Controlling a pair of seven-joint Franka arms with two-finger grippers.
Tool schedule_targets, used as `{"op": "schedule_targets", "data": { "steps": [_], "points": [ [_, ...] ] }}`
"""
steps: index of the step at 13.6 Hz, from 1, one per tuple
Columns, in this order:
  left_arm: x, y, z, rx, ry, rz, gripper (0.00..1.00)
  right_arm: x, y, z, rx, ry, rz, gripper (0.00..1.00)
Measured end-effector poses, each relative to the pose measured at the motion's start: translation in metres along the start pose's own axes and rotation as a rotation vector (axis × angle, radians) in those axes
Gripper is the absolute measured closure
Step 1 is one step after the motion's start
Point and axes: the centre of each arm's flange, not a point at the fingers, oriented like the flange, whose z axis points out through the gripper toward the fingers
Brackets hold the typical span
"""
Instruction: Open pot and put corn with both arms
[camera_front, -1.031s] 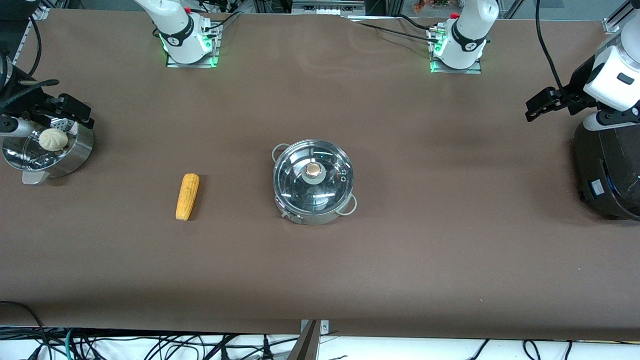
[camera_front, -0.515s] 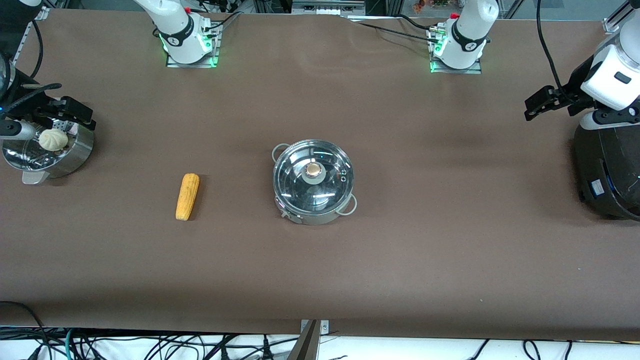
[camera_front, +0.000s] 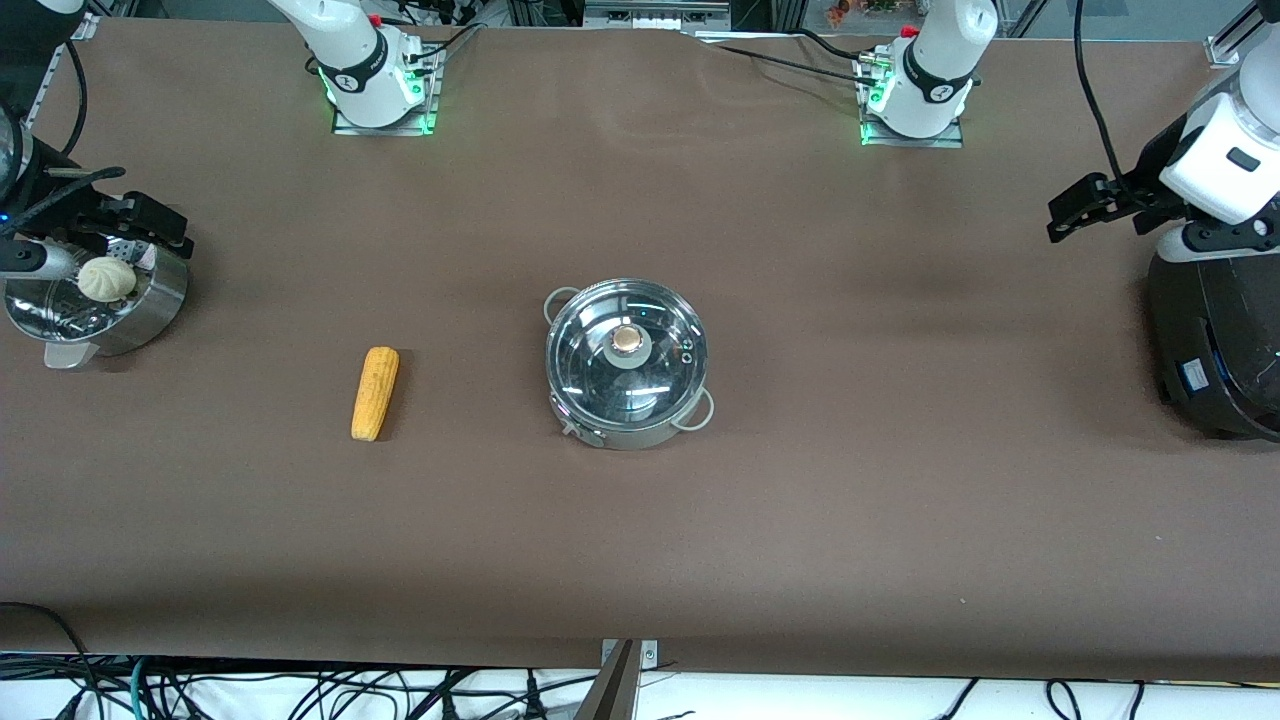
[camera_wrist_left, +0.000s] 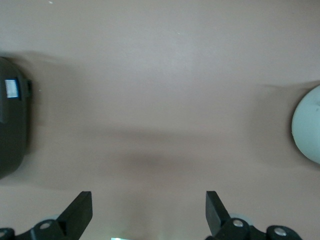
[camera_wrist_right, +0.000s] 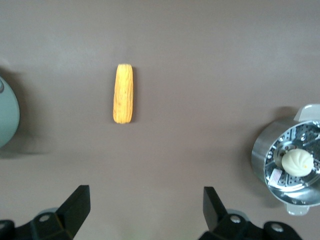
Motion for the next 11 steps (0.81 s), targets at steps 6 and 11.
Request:
{"op": "schedule_targets", "data": {
  "steps": [6,11],
  "points": [
    [0.011,0.029,0.058,-0.014,-0.116,0.036,0.0,0.014,-0.017,0.048,-0.001,-0.115,-0.029,0.0],
    [0.015,0.133,0.083,-0.133,-0.068,-0.035,0.0,0.061,-0.066,0.151,-0.009,-0.115,0.001,0.0]
  ]
}}
